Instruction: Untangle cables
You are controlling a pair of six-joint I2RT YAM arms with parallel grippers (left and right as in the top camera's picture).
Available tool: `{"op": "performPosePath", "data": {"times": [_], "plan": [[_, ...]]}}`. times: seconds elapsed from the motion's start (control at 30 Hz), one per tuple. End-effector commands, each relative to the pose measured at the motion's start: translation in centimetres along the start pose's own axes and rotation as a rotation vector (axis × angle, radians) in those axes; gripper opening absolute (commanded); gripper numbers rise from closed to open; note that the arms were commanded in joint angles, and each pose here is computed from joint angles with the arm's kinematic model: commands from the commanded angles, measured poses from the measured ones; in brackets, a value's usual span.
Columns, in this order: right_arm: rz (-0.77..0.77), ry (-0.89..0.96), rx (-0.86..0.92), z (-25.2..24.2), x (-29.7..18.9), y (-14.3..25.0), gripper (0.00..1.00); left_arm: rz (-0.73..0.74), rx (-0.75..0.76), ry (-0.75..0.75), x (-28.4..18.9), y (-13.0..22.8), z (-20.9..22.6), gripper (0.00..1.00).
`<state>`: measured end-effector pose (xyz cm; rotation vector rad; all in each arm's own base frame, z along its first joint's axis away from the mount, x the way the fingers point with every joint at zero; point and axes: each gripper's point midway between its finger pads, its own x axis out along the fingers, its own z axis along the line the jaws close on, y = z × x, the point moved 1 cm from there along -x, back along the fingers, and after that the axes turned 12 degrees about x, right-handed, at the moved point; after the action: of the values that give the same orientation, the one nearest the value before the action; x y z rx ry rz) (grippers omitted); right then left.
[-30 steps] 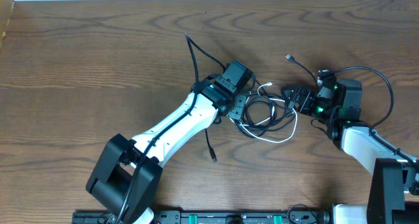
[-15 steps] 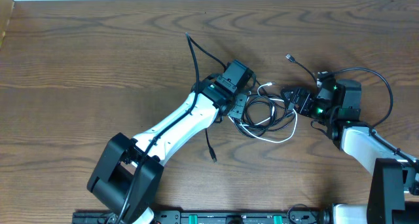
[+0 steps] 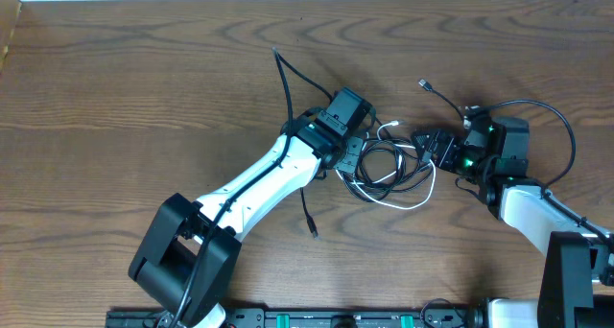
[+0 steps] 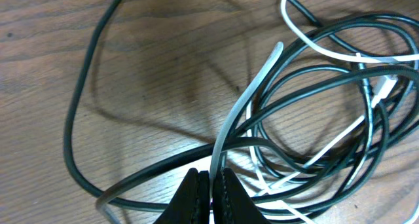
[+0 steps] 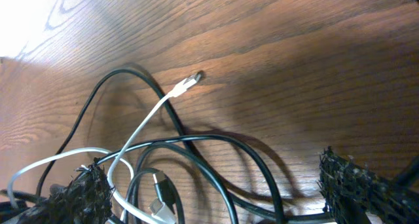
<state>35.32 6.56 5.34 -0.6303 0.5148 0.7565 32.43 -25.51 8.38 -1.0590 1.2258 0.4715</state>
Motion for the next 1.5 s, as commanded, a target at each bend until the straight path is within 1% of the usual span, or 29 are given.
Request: {"op": "performPosePath", "data": {"times": [0.0, 0.1, 0.13, 0.27, 0.5, 0.67, 0.87, 0.93, 1.17, 1.23, 1.3, 1.37, 1.4, 1.47], "plan": [[0.049, -0.078, -0.001, 1.6, -0.3, 0.8, 0.99, -0.054, -0.007, 0.063, -1.8, -1.6, -1.0, 0.08], [0.099, -0.141, -0.001, 2.6, -0.4, 1.6, 0.99, -0.158, -0.006, 0.083, -4.9, -3.6, -1.3, 0.08], [0.118, -0.166, -0.001, 3.0, -0.5, 1.9, 0.99, -0.241, -0.006, 0.092, -7.4, -4.9, -1.3, 0.08], [0.144, -0.199, -0.002, 3.6, -0.7, 2.3, 0.99, -0.445, -0.017, 0.102, -13.5, -7.6, -0.7, 0.07], [0.206, -0.278, -0.004, 4.8, -1.1, 3.3, 0.99, -0.663, -0.082, 0.084, -20.8, -9.3, 2.1, 0.08], [0.228, -0.281, -0.023, 5.4, -0.8, 4.2, 0.99, -0.761, -0.208, 0.109, -23.3, -10.4, 3.5, 0.08], [0.228, -0.210, -0.076, 5.8, 0.5, 5.7, 0.98, -0.903, -0.245, 0.094, -25.8, -12.5, 5.5, 0.08], [0.230, -0.165, -0.089, 5.5, 1.0, 6.5, 0.98, -0.958, -0.268, 0.068, -27.1, -13.0, 7.2, 0.08], [0.212, -0.087, -0.131, 5.3, 1.8, 7.5, 0.99, -1.075, -0.337, -0.032, -32.1, -11.3, 12.0, 0.08], [0.177, -0.039, -0.138, 4.7, 2.0, 7.0, 0.95, -1.109, -0.350, -0.057, -33.7, -10.7, 12.9, 0.08], [0.116, 0.044, -0.139, 3.4, 2.2, 6.1, 0.84, -1.137, -0.362, -0.079, -35.1, -10.0, 13.6, 0.08], [0.028, 0.179, -0.070, 1.2, 2.0, 4.8, 0.72, -1.146, -0.375, -0.100, -35.9, -9.2, 14.2, 0.08], [-0.015, 0.244, -0.029, 0.0, 1.8, 4.2, 0.68, -1.138, -0.380, -0.105, -35.9, -9.0, 14.4, 0.08], [-0.063, 0.320, 0.008, -1.3, 1.3, 3.6, 0.64, -1.109, -0.388, -0.107, -35.3, -8.6, 14.4, 0.07]]}}
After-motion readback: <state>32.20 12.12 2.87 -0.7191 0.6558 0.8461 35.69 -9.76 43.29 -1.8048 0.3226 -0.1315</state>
